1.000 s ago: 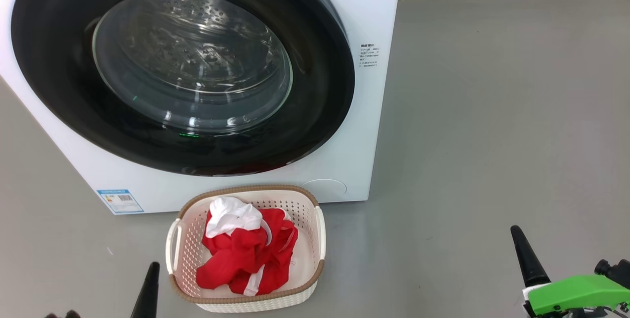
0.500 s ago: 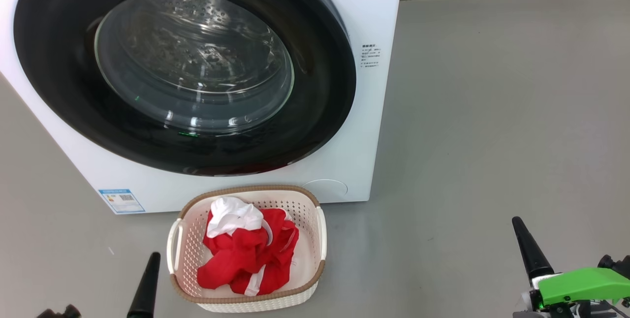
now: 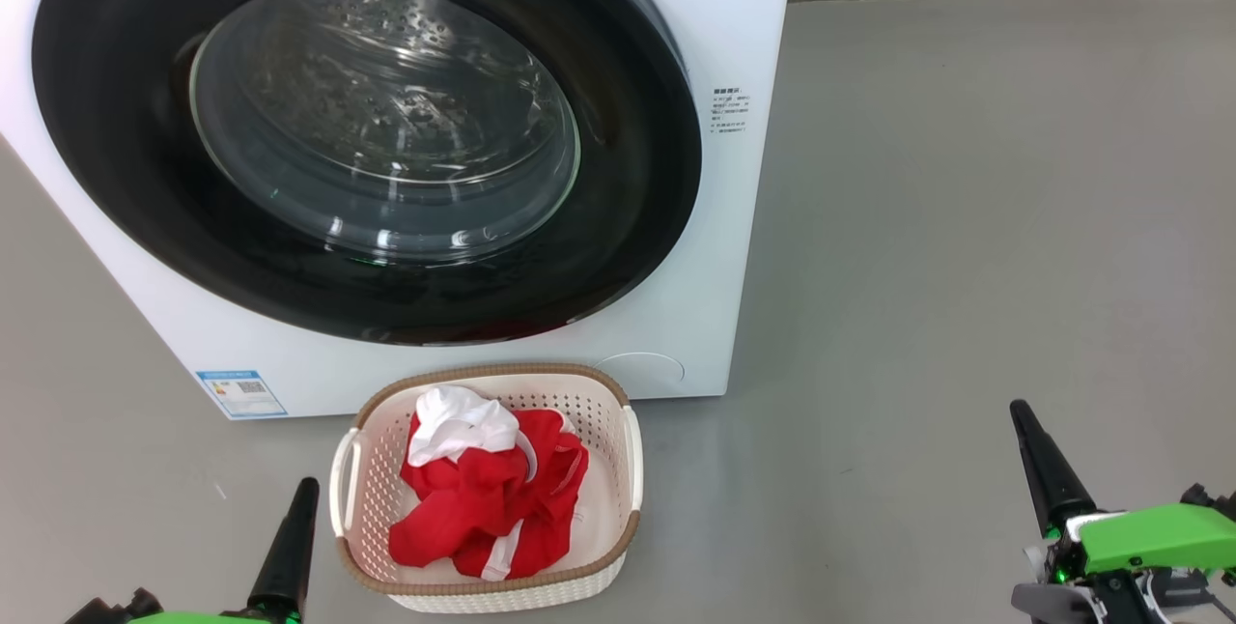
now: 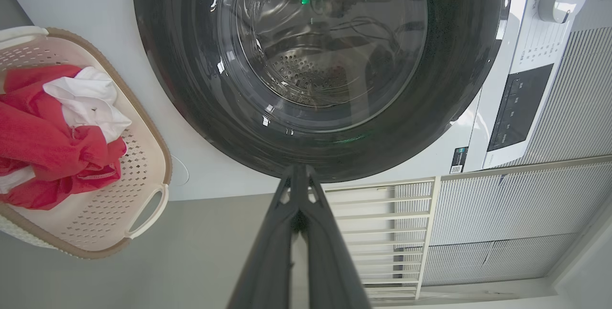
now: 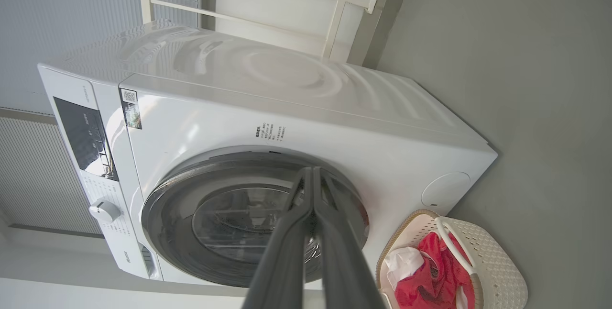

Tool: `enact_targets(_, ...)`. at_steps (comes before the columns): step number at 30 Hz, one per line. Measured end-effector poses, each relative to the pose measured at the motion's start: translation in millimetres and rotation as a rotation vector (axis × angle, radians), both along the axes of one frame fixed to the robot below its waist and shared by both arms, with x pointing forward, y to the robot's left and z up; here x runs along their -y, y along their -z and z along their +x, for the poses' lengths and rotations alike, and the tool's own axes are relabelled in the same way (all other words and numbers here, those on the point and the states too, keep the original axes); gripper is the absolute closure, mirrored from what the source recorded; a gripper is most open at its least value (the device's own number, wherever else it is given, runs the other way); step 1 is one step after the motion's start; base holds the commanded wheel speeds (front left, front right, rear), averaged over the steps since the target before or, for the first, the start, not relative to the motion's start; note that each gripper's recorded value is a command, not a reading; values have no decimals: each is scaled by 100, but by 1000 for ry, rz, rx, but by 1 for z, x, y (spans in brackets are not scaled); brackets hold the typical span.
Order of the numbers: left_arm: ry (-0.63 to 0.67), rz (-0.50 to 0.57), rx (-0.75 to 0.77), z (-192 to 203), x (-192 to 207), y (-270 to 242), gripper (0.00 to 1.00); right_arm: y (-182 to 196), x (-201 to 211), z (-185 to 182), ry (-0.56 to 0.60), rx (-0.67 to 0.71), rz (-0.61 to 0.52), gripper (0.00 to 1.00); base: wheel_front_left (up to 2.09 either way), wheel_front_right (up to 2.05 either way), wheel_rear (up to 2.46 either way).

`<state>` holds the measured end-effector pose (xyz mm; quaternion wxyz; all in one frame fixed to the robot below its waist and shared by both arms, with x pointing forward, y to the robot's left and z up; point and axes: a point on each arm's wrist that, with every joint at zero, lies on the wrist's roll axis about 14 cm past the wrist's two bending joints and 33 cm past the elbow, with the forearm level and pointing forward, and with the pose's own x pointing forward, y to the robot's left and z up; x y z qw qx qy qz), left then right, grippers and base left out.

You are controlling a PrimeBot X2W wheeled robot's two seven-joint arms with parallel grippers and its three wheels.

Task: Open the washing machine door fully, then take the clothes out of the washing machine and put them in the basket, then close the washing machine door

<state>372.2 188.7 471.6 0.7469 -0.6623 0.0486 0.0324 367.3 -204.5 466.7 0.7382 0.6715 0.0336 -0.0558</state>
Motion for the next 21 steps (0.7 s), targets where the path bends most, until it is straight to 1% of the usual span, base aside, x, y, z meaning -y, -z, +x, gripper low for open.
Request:
enact_targets(11,2,-119,31,5,2,-9,100,-12,-1,7,-7,42,95,100,0,0,0)
enact_targets(21,1,-124,31,5,2,-9,100,-15,-1,9,-3,53,110,100,0,0,0)
